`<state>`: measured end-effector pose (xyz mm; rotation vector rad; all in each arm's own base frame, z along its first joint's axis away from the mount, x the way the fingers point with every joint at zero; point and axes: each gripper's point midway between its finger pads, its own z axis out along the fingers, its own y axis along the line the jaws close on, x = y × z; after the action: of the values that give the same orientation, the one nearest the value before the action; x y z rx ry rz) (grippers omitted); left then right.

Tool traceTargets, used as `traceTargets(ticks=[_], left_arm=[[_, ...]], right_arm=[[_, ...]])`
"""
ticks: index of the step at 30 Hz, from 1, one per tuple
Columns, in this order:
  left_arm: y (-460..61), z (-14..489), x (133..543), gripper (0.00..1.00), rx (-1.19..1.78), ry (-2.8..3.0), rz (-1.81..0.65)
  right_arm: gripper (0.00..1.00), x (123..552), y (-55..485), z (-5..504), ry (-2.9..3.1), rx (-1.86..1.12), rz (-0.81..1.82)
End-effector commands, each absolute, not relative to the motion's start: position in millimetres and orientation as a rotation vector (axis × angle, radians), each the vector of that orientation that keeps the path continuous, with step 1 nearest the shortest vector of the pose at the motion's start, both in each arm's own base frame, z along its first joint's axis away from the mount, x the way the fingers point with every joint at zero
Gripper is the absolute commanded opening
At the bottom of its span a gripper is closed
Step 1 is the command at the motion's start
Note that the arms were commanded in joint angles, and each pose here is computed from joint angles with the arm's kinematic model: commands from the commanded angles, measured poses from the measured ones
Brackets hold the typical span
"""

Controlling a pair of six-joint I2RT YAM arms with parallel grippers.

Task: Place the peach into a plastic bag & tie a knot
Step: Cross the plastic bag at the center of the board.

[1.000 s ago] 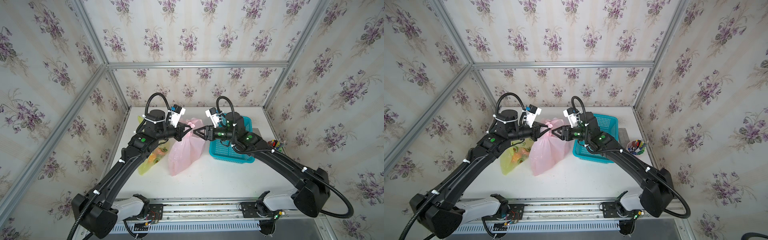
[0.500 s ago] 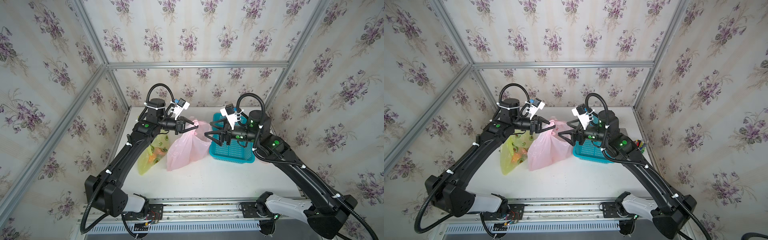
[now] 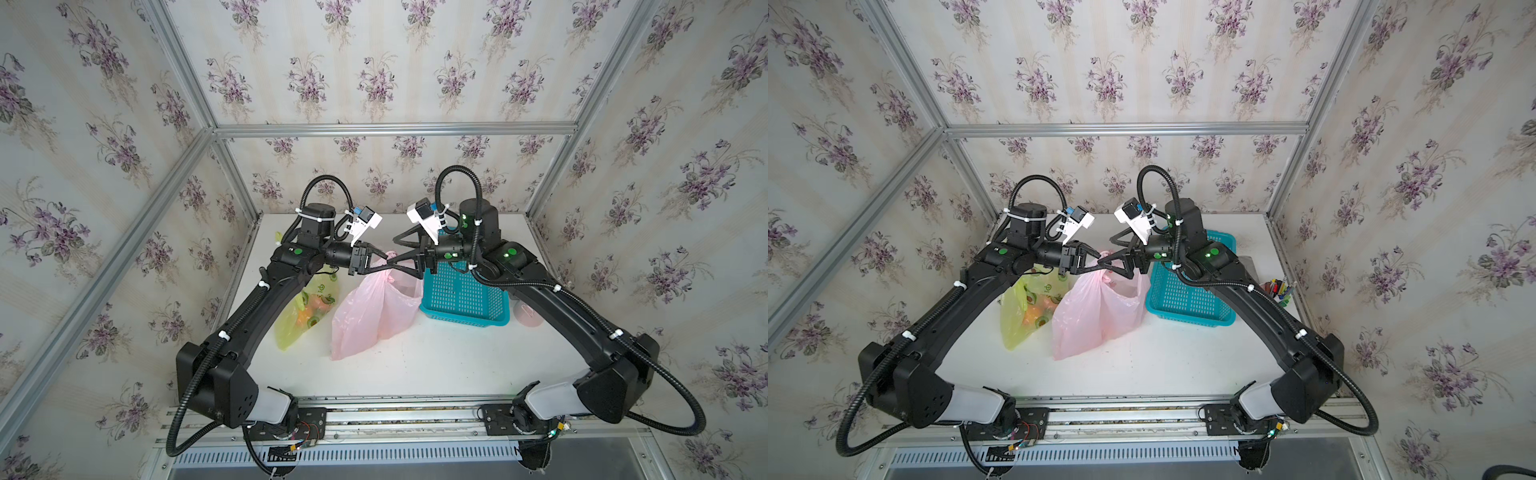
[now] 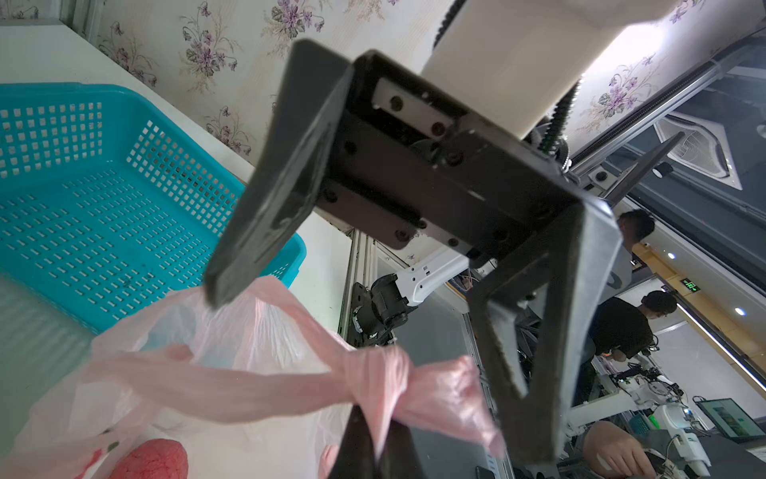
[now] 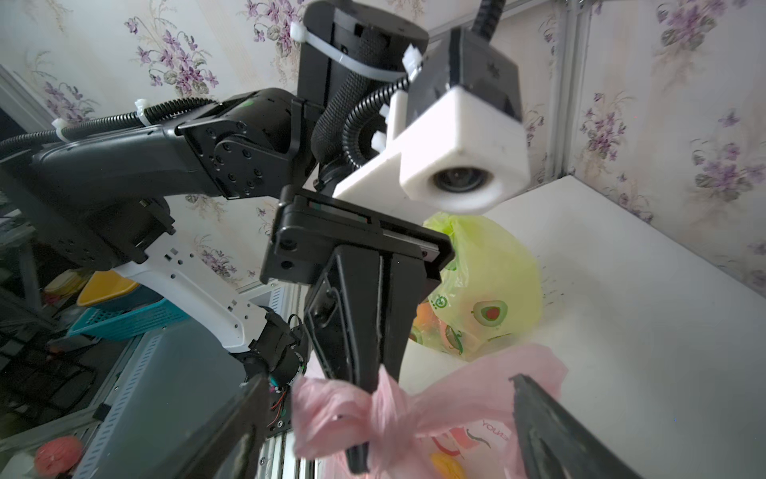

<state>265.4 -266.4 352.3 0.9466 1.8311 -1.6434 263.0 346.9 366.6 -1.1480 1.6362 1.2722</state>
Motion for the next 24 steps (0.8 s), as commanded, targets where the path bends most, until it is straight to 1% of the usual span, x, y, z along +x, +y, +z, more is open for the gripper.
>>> traceTargets(ticks=[1,4,8,11,14,16,18,19,21,22,23,24], left_arm=[[-265.5,362.1,259.7,0.0,0.987,1.783,-1.649],[-265.3,363.5,259.6,0.0,0.986,1.782,-1.649],[-265.3,362.2,260.4,0.02,0.981,1.791,-1.642],[-265.1,360.2,260.8,0.02,0.976,1.797,-1.642],[-265.0,360.6,259.8,0.02,0.978,1.796,-1.648],[-265.2,361.7,258.9,0.03,0.982,1.793,-1.655],[-265.1,363.2,256.8,0.04,0.988,1.787,-1.671],[-265.0,364.4,256.2,0.04,0.99,1.784,-1.676],[-265.1,364.6,254.9,0.04,0.991,1.784,-1.686],[-265.4,364.7,254.2,0.04,0.993,1.784,-1.69],[-265.3,365.3,253.3,0.05,0.995,1.781,-1.696],[-265.3,365.4,252.5,0.05,0.997,1.781,-1.703]], right_arm=[[0.87,247.9,353.1,354.2,1.609,-1.282,1.392],[0.85,248.6,355.2,343.8,1.628,-1.297,1.414],[0.81,237.1,355.1,342.5,1.592,-1.326,1.497],[0.71,234.9,355.9,339.3,1.598,-1.33,1.524],[0.59,234.4,356.2,335.4,1.616,-1.33,1.533],[0.56,235.8,356.7,333.3,1.627,-1.324,1.528],[0.47,238.5,358.2,331.9,1.637,-1.31,1.521],[0.45,239.6,358.7,331.9,1.639,-1.305,1.521],[0.43,244.4,360.2,329.9,1.654,-1.287,1.506],[0.47,246.5,360.9,330.3,1.656,-1.28,1.499],[0.53,249.7,361.7,330.4,1.66,-1.268,1.487],[0.57,251.8,362.6,331.8,1.654,-1.26,1.48]])
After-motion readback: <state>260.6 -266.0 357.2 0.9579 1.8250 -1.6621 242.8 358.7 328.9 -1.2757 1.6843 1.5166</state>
